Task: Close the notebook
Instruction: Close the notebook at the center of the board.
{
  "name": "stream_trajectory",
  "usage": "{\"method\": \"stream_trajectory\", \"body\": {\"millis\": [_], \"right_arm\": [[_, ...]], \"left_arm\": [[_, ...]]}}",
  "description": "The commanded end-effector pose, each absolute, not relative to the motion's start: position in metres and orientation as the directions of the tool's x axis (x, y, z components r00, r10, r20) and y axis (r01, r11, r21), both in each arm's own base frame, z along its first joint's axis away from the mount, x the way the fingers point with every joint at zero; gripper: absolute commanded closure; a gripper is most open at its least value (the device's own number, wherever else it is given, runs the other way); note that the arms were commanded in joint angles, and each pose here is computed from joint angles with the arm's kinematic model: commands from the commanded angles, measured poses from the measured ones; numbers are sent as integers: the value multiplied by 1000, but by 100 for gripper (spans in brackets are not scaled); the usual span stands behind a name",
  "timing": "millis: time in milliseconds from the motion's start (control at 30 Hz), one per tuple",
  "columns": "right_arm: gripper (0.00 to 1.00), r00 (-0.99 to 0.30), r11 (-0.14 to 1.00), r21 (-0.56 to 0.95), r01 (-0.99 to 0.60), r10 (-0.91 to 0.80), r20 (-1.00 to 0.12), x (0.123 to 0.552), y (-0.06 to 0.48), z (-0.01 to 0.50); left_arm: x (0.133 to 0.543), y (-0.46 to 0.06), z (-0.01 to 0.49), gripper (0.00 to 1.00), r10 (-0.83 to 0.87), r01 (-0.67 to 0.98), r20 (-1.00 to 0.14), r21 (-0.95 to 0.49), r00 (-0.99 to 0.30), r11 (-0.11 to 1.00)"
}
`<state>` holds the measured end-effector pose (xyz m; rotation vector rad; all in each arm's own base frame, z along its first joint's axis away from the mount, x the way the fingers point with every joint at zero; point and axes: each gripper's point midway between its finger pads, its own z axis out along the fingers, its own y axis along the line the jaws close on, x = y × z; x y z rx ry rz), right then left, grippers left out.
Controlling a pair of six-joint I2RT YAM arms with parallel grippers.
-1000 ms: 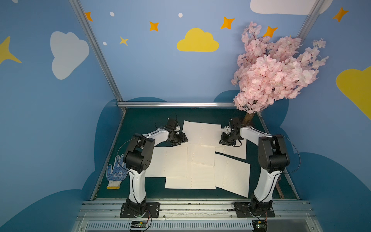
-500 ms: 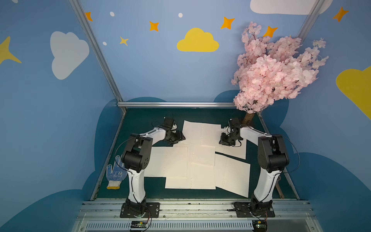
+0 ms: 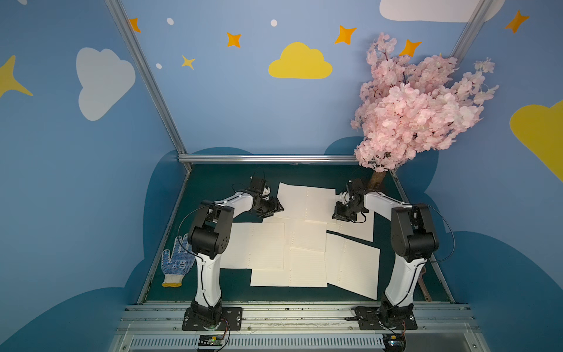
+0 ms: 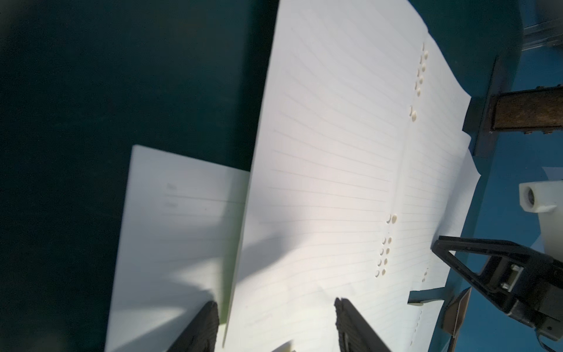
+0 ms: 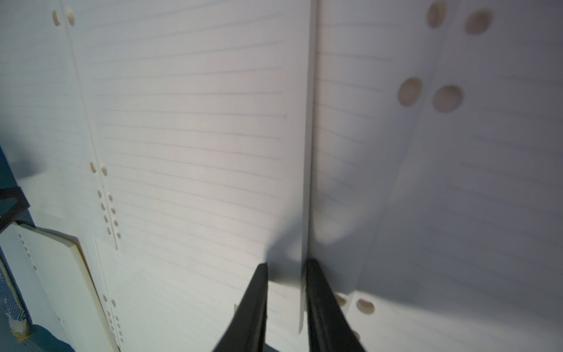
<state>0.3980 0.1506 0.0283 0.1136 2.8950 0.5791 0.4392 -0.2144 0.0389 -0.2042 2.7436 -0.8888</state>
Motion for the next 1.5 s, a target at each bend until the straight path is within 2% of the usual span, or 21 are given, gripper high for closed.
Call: {"method": "stream_trajectory", "body": {"millis": [0, 233, 633, 1467], "right_arm": [[76, -985, 917, 398, 28, 92, -144, 397, 157, 26], [77, -987, 914, 405, 27, 89, -136, 396, 159, 25], [77, -988, 910, 414, 20, 80, -129, 395, 162, 24], [77, -990, 906, 424, 9, 68, -125, 392, 167, 22]], "left_arm": [[440, -219, 39, 37, -189, -41, -180, -610, -965, 791], [439, -222, 39, 39, -178, -33, -171, -624, -969, 780], [437, -233, 50, 49, -155, 15, -186, -685, -970, 728], [436, -225, 67, 47, -184, 35, -221, -725, -958, 688]]}}
